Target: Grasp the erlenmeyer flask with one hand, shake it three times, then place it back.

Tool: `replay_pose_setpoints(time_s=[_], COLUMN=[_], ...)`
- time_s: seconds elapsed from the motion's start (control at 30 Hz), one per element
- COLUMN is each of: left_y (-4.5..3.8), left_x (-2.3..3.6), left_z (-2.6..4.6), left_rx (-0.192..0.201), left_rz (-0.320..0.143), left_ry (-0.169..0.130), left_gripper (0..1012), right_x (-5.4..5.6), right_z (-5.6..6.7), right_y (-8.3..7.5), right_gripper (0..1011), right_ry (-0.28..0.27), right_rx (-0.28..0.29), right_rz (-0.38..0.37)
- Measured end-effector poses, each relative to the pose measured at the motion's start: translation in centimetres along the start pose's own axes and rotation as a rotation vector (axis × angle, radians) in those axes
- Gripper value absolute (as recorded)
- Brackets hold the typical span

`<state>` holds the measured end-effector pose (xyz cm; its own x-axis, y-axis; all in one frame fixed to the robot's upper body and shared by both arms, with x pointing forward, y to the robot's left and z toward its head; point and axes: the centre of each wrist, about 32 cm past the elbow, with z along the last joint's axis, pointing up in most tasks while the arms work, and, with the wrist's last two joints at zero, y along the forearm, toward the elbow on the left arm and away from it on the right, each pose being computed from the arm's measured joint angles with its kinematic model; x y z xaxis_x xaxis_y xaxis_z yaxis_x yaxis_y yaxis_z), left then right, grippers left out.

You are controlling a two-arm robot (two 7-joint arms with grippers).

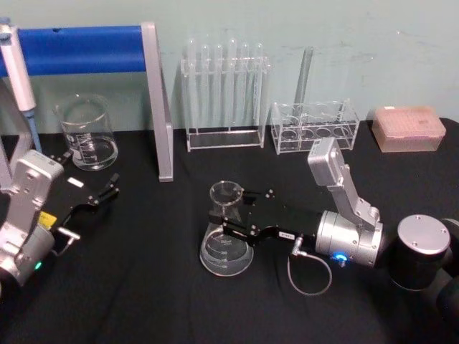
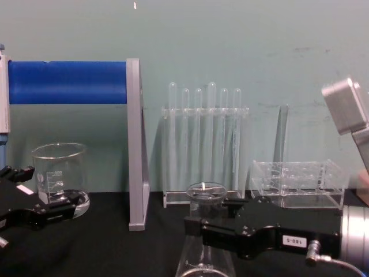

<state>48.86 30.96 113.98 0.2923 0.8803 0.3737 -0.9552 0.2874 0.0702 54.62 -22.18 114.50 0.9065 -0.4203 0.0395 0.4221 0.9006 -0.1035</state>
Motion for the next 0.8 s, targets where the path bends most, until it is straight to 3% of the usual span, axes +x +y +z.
replay_pose_setpoints(time_s=[0.3, 0.8], left_y=[0.0, 0.0], left_x=[0.0, 0.0], left_z=[0.0, 0.0], left_rx=[0.0, 0.0], left_rz=[0.0, 0.0], left_ry=[0.0, 0.0], left_gripper=[1001, 1001], right_x=[-0.02, -0.04], right_z=[-0.02, -0.04], right_y=[-0.01, 0.0], right_gripper=[468, 940], right_ry=[0.0, 0.001], right_rx=[-0.002, -0.004], right_rz=[0.0, 0.0])
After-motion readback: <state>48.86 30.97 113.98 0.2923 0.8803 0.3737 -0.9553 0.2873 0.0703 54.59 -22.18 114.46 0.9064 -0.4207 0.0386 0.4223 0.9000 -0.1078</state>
